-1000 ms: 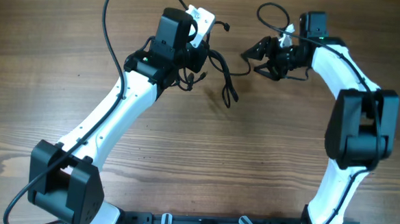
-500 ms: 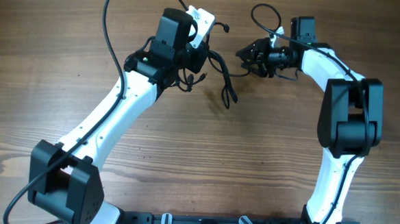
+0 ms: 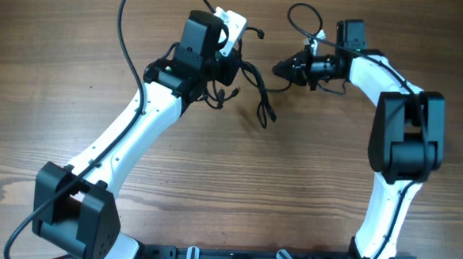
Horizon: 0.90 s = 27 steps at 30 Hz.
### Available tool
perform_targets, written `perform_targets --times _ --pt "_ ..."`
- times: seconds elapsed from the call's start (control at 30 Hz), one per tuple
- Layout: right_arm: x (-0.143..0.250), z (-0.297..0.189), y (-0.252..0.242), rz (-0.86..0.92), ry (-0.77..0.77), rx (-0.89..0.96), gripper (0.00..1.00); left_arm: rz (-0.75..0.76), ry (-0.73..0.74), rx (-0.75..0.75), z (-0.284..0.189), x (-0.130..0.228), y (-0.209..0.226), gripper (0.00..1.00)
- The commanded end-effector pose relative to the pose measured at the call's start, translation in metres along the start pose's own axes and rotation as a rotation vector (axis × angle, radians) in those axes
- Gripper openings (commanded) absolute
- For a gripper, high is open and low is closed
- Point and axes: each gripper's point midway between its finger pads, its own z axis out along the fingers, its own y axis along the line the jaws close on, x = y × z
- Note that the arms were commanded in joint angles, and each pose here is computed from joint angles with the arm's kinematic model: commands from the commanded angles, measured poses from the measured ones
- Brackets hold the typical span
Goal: Untangle cables
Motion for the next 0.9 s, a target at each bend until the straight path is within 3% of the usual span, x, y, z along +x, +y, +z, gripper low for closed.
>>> perform_targets --times 0.0,0.1,0.2,0.47,0.7,0.87 --pt "0.01 -0.054 0.078 -0.27 -0.079 -0.047 0.04 -0.332 0.004 -0.017 -0.008 -0.001 0.008 0.04" --pt "0.042 -0.087 0.13 -0.42 -0.116 -0.037 0.04 -0.578 0.015 -0.109 -0.009 0.009 0.025 0.04" --pt "0.073 -0.11 0.163 -0.492 -0.145 -0.014 0.04 -0.707 -0.005 -0.164 -0.01 0.01 0.035 0.04" --pt "0.135 -0.088 0.147 -0.482 -0.005 0.174 0.04 -0.934 -0.053 -0.224 -0.012 0.01 0.049 0.04" --pt "0.153 -0.048 0.158 -0.649 0.029 0.248 0.04 -0.959 -0.062 -0.219 -0.012 0.008 0.048 0.04" --pt "0.141 -0.071 0.106 -0.396 -0.058 0.549 0.04 -0.971 -0.063 -0.229 -0.013 0.01 0.056 0.04"
